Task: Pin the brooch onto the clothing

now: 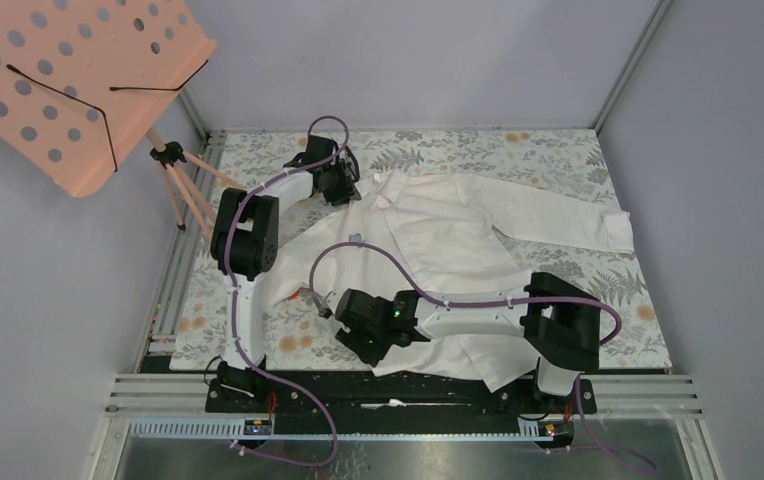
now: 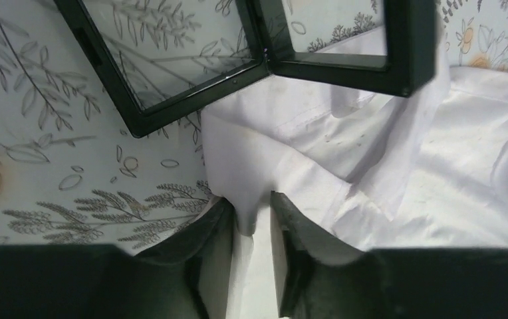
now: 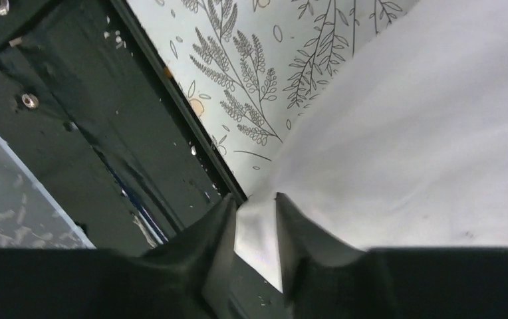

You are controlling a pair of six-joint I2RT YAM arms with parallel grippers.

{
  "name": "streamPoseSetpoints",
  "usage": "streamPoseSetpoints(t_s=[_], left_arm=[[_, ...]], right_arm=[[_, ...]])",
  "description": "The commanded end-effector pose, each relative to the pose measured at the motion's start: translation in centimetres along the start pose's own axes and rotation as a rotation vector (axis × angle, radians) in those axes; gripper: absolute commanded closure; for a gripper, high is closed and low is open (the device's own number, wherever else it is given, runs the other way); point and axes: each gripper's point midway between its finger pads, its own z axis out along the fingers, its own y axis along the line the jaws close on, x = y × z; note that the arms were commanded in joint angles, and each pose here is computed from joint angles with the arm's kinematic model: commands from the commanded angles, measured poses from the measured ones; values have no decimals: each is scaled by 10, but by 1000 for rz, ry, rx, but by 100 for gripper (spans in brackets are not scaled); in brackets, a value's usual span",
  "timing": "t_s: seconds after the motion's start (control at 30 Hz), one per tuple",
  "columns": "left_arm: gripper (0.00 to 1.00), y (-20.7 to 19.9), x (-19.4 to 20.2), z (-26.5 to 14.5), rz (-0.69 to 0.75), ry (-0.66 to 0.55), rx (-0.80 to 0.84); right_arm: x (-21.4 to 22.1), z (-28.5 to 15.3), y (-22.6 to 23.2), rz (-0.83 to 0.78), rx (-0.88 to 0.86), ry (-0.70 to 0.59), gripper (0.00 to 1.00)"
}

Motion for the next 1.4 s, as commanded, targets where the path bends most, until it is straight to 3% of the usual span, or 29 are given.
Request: streamPoseSetpoints(t_s=[0.0,0.1,0.17,0.3,0.47,0.63,0.93,1.13,1.37], left_arm=[[54,-18,-31,-22,52,-109,70],[26,-30,-37,-46,92,-170,121],[16,-39,-40,-63,127,-207,152],[6,-42,-42,-96,173,-274,148],[2,-38,-45,-141,180,-396,119],[1,-19,-36,-180,127,-495,58],[1,0,-20,-271,76,-625,-32],[1,3,-20,-346,137,-762,-77],[1,12,-19,-432,246,-1046,-115]], right_arm=[[-18,-22,9,-3,-6,-57,49],[-30,-37,-3,32,47,-112,27],[-38,-48,-17,85,73,-145,19],[-47,-69,-60,224,94,-201,15],[-40,-94,-136,388,200,-267,9],[-6,-117,-225,628,321,-318,8],[62,-193,-327,1021,478,-538,7],[82,-270,-342,984,740,-705,3],[80,-331,-328,814,927,-955,2]])
